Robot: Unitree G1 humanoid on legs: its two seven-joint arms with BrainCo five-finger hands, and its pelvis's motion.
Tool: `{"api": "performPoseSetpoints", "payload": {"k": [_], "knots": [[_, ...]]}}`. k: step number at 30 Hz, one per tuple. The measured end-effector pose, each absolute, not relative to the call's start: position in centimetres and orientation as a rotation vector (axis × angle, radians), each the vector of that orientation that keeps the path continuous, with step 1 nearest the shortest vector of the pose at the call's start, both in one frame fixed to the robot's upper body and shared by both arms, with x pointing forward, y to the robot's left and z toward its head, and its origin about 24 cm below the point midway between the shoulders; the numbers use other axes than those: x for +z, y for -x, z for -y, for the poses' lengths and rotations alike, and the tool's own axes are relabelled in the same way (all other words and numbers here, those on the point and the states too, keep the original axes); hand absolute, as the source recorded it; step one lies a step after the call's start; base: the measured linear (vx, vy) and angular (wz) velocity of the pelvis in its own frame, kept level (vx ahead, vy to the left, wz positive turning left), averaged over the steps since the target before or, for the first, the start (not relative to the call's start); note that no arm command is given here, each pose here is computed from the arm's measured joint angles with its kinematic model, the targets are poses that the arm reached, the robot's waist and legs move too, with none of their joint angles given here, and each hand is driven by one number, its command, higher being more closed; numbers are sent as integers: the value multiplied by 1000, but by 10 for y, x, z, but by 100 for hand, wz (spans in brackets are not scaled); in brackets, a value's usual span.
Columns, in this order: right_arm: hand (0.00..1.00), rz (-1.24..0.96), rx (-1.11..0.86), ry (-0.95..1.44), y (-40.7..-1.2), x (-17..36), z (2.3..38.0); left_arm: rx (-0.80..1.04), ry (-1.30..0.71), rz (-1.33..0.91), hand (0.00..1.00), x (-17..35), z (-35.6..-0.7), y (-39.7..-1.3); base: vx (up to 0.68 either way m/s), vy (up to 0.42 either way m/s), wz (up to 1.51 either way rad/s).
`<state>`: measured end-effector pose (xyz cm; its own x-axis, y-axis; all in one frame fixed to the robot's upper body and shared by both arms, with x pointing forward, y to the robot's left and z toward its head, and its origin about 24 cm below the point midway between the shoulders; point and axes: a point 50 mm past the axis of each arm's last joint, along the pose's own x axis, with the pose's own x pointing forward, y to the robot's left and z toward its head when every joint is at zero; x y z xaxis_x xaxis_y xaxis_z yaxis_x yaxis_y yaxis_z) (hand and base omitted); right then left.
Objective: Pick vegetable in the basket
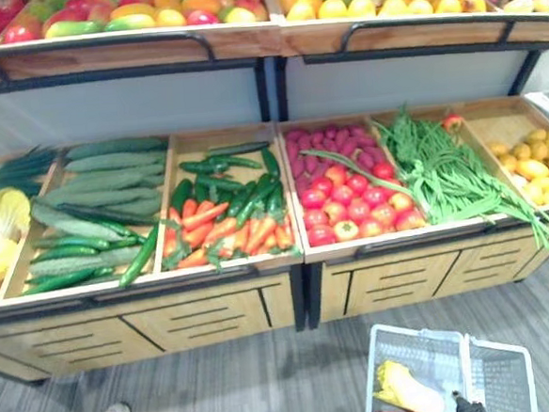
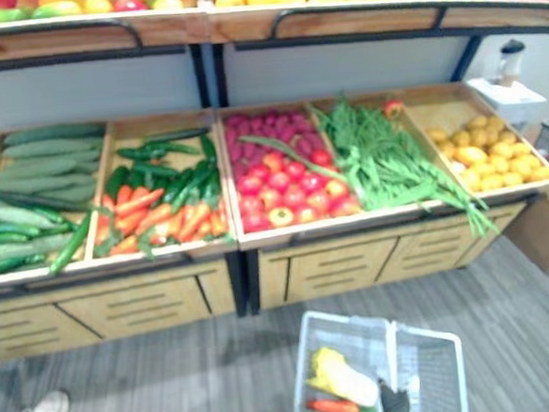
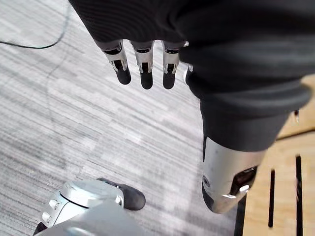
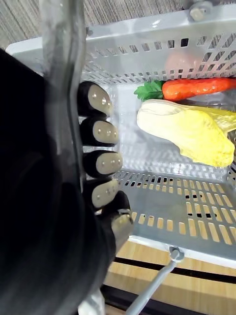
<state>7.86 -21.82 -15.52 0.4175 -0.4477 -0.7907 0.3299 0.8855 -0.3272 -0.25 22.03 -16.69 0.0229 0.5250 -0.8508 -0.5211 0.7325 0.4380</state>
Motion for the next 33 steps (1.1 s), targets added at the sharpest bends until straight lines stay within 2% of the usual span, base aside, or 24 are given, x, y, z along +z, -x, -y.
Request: {"api": "performPoseSetpoints", "payload": {"k": [10,17,23,26,29,33], "knots": [[100,-1028,-454,141,-91,-155,221,639,-128,-1291,0,-167,-222,-22,85,5,-34],[100,-873,-433,98,-124,-141,206,598,-180,-1232,0,-163,-229,-38,-208,169,-150],[100,-924,-410,123,-114,-147,207,528,-233,-1190,0,-160,-235,-46,-133,54,-155],[100,-973,-421,130,-108,-151,213,499,-242,-1186,0,-160,-235,-52,-101,-180,-117],[100,-1007,-479,136,-99,-151,230,410,-259,-1213,0,-164,-220,-50,-158,-188,-95],[100,-1019,-455,124,-103,-153,223,398,-277,-1192,0,-163,-224,-59,-11,-284,-92]]}}
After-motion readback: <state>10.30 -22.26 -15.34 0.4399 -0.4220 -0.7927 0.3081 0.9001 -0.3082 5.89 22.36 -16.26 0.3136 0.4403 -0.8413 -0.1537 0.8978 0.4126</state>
